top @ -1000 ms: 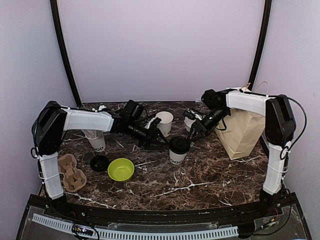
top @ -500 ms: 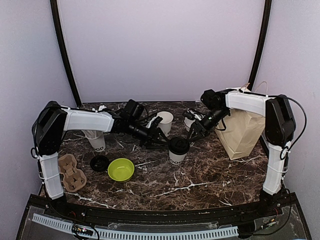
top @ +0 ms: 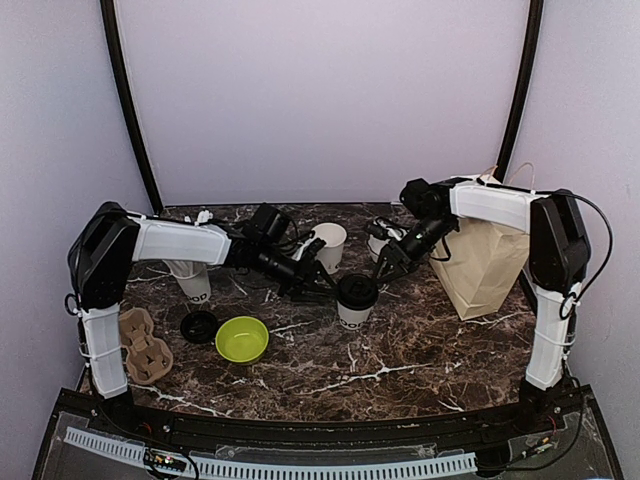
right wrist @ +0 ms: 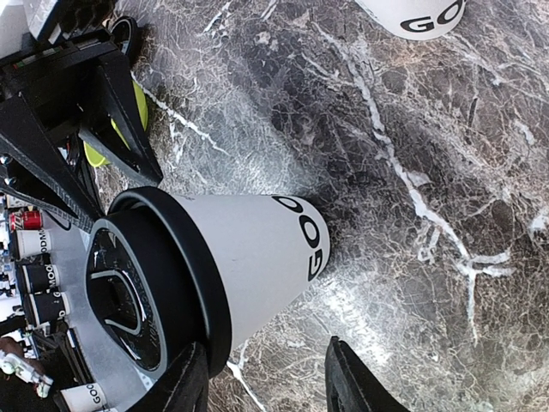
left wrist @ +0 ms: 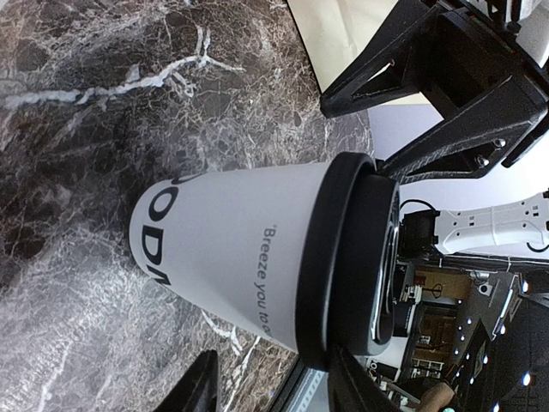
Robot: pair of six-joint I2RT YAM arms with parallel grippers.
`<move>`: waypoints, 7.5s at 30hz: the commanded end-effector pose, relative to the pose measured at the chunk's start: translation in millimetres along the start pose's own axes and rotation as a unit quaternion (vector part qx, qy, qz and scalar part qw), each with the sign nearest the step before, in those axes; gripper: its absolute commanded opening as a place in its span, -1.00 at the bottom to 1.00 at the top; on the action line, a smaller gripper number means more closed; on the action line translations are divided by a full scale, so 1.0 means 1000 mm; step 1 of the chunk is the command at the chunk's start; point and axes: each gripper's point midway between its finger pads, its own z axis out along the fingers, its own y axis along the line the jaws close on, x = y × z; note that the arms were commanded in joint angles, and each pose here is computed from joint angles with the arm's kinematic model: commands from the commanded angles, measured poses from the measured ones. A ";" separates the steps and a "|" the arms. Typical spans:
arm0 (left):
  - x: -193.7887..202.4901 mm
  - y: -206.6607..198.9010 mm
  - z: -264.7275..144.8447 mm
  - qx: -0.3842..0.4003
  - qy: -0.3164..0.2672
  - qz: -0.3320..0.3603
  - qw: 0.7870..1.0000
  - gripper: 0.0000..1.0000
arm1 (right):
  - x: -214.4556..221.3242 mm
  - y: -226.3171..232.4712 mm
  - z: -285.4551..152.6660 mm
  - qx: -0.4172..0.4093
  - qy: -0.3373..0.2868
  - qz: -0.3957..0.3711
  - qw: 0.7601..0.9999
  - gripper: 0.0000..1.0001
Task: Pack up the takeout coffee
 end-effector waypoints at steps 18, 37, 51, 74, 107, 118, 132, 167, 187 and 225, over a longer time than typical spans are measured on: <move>-0.012 0.032 -0.004 -0.120 -0.010 0.064 0.991 -0.23 | -0.010 0.009 0.002 0.030 0.009 -0.035 0.999 -0.13; -0.057 -0.097 -0.087 -0.085 -0.156 0.260 0.949 0.25 | -0.035 0.075 -0.065 0.016 -0.066 -0.208 0.976 0.48; -0.091 -0.099 -0.201 -0.332 -0.306 0.369 0.812 0.89 | -0.017 0.074 -0.014 0.155 0.018 -0.393 0.906 0.89; -0.082 -0.077 -0.201 -0.329 -0.315 0.334 0.825 0.90 | -0.013 0.057 0.028 0.163 0.088 -0.385 0.904 0.49; -0.044 -0.066 -0.231 -0.364 -0.247 0.377 0.815 0.90 | -0.104 0.107 0.024 0.133 -0.018 -0.361 0.923 0.80; -0.038 -0.071 -0.176 -0.272 -0.136 0.397 0.866 0.87 | -0.076 0.126 -0.058 0.130 -0.066 -0.367 0.919 0.81; -0.026 -0.036 -0.090 -0.266 0.017 0.396 0.878 0.87 | -0.062 0.113 -0.143 0.165 -0.159 -0.326 0.917 0.80; -0.053 -0.012 -0.058 -0.348 0.026 0.415 0.840 0.74 | -0.062 0.100 -0.137 0.153 -0.157 -0.310 0.925 0.79; -0.047 0.000 -0.055 -0.355 0.037 0.390 0.849 0.77 | -0.061 0.097 -0.134 0.151 -0.151 -0.305 0.928 0.79; -0.086 0.029 -0.154 -0.444 -0.035 0.311 0.839 0.49 | -0.056 0.093 -0.135 0.164 -0.149 -0.304 0.926 0.78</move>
